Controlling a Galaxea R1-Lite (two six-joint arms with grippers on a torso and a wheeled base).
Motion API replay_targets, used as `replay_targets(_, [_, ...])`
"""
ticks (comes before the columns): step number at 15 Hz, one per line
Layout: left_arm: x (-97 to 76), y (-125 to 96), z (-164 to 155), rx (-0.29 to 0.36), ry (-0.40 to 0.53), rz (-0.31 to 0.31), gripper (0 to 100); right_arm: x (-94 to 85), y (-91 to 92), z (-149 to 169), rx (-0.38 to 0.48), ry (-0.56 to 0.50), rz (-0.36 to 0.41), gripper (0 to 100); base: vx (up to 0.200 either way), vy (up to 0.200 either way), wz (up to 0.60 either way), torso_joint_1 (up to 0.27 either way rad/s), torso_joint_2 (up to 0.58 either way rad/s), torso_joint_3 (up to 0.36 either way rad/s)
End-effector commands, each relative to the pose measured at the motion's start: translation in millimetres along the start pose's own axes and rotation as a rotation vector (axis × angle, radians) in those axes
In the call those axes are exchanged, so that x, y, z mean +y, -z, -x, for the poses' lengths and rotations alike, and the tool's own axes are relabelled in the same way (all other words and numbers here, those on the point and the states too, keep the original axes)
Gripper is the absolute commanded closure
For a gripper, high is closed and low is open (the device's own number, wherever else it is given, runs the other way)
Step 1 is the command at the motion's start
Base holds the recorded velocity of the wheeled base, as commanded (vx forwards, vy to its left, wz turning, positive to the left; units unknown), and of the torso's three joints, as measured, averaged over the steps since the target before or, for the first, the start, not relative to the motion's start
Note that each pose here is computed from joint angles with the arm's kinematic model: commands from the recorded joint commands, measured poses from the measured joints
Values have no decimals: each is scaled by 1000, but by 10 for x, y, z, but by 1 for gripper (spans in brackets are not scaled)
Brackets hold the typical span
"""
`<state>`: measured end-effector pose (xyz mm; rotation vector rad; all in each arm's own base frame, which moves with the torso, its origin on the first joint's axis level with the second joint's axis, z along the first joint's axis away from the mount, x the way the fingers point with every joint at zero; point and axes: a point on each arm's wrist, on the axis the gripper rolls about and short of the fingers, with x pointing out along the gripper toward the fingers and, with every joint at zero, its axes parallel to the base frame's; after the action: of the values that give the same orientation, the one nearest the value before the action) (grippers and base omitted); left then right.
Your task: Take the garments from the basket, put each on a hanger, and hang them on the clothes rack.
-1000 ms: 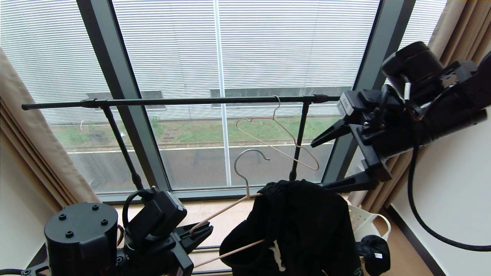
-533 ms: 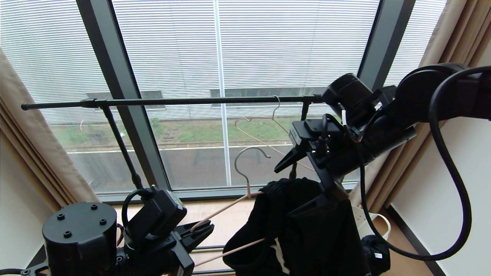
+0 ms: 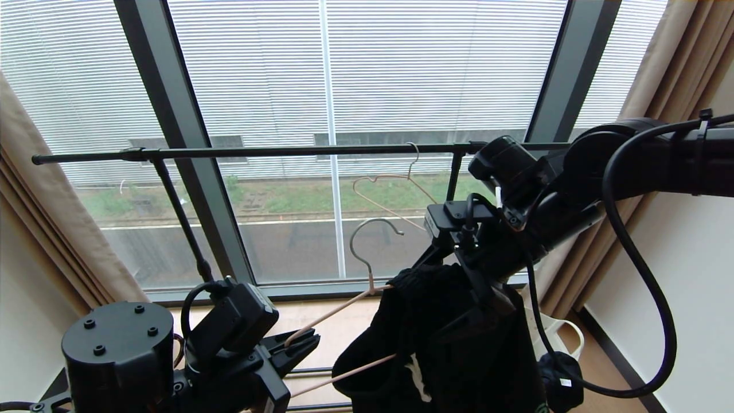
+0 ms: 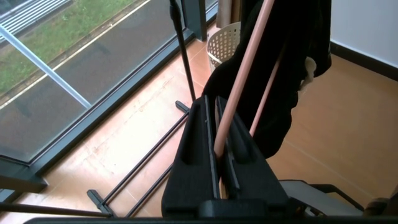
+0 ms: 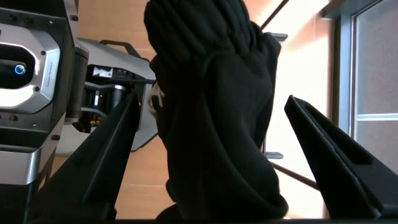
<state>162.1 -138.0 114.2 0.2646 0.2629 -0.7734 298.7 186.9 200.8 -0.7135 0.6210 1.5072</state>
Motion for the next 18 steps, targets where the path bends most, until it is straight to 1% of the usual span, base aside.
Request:
replay_targets(1, [0,-3,2,-2,0,0,100,-24,20,-46,5,-9,-5,0,0,0,0,0,0,0])
replay_targets(3, [0,0,0,0,0,0,100,-35,22,-49,5,-7,-7,0,0,0,0,0,0,0])
replay_targets(4, [-1,4,1,1,1,0,100,-33,19,-52,5,-8,-6,100,0,0,0,0,0,0])
replay_targets(8, [0,-2,-5,0,0,0,100,-25,24,-43,6,-9,-12,100,0,0,0,0,0,0])
replay_targets(13, [1,-8,-4,-3,0,-1,100,31,-21,53,-5,8,2,100,0,0,0,0,0,0])
replay_targets(14, [0,0,0,0,-1,-2,0,44,-34,78,-10,12,7,100,0,0,0,0,0,0])
replay_targets(18, [7,-19,-4,-9,-4,3,0,78,-43,114,-14,16,10,100,0,0,0,0,0,0])
